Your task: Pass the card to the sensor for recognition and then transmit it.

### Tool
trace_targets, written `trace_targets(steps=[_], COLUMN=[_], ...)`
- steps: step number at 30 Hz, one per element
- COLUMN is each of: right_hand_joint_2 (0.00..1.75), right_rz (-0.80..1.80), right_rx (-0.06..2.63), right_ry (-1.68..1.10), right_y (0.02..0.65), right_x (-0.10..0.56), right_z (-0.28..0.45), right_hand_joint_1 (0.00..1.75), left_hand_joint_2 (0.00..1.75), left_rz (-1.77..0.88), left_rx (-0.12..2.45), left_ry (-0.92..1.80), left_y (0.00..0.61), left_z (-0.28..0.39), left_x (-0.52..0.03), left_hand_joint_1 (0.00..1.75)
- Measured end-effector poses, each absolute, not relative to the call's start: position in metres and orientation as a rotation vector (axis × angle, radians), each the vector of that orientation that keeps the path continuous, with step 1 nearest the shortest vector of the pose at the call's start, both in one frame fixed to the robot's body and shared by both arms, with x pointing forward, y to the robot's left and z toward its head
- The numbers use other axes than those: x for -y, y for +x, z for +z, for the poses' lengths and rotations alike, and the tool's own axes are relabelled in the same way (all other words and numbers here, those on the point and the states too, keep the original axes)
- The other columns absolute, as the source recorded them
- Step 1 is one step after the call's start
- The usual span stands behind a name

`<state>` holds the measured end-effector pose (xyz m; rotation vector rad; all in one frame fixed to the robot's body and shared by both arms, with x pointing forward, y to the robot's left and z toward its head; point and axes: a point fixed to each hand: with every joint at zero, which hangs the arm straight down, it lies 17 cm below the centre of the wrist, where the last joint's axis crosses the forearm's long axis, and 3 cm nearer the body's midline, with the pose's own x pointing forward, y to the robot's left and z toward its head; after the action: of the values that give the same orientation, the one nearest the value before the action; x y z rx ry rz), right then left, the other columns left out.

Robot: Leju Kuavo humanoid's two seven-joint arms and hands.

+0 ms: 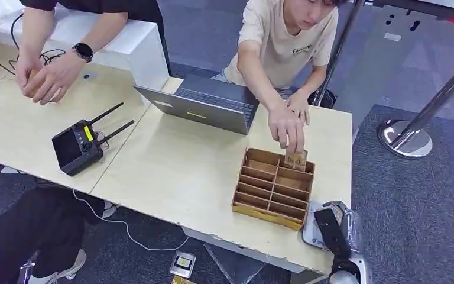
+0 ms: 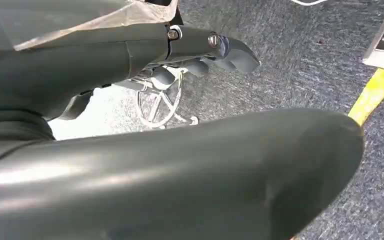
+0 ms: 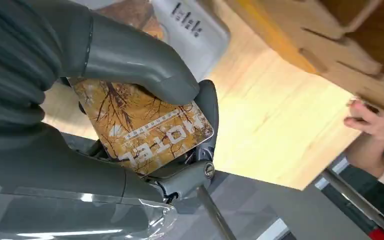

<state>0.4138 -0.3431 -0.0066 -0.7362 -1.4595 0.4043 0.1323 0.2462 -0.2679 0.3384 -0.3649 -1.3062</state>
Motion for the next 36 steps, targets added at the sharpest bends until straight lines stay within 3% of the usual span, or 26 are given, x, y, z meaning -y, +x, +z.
trace_targets(steps=[8,21,36], right_hand_joint_2=[1.75,1.75,1.75], right_rz=[0.322,0.244,0.383], right_rx=[1.566,1.858,2.264], right_ry=[-0.65,-0.63,-1.017], right_y=[0.423,0.445,0.445], right_x=[0.331,0.32,0.269], right_z=[0.034,0.16,0.346], right_hand_joint_1=[1.75,1.75,1.75], left_hand_joint_2=[0.0,0.0,0.0], left_rz=[-1.319,-1.343,-1.389], left_rx=[0.365,0.365,0.374], left_ry=[0.332,0.328,0.314], left_y=[0.131,0.13,0.129], left_z=[-0.268,-0.269,-0.269], left_x=[-0.245,-0.244,-0.241], left_hand_joint_1=[0.0,0.0,0.0])
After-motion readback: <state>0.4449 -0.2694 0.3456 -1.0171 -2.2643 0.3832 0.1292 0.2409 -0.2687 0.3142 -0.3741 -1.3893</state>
